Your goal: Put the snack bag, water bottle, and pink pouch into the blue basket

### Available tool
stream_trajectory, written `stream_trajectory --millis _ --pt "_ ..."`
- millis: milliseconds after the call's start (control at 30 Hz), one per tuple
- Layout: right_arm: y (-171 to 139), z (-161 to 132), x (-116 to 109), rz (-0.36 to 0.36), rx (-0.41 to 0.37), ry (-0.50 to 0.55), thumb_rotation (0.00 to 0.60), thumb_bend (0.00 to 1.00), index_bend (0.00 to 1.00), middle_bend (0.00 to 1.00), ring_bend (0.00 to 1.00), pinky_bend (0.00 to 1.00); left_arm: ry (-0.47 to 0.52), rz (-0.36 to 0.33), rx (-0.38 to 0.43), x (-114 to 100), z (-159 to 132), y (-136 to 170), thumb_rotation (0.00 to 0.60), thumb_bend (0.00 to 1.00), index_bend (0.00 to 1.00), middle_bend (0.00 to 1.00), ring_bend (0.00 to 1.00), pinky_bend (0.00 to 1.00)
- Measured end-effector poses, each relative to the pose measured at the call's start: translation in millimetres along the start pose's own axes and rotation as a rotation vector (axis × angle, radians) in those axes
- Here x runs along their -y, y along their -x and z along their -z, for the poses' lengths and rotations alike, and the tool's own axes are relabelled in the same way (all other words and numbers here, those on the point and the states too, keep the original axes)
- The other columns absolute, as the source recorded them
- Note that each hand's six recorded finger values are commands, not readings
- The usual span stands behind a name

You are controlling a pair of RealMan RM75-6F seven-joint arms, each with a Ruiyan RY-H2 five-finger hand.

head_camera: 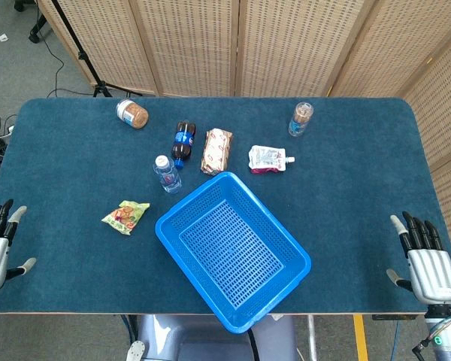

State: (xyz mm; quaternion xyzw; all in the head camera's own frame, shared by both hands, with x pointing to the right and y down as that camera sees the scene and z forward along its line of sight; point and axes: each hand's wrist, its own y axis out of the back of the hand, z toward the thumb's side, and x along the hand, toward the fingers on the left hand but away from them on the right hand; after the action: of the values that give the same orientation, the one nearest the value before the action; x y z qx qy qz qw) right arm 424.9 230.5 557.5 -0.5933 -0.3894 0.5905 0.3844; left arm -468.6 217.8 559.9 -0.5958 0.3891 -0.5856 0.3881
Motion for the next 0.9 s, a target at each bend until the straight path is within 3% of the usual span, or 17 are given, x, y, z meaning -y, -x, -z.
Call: stream_trajectory --millis 900 --pt "-0.7 -0.8 1.2 -0.007 -0.003 -0.002 0.600 0.16 0.00 0.00 0.00 0.04 -0.012 0.014 0.011 4.0 -2.9 -0.8 0.600 0.05 0.08 0.00 0.00 0.00"
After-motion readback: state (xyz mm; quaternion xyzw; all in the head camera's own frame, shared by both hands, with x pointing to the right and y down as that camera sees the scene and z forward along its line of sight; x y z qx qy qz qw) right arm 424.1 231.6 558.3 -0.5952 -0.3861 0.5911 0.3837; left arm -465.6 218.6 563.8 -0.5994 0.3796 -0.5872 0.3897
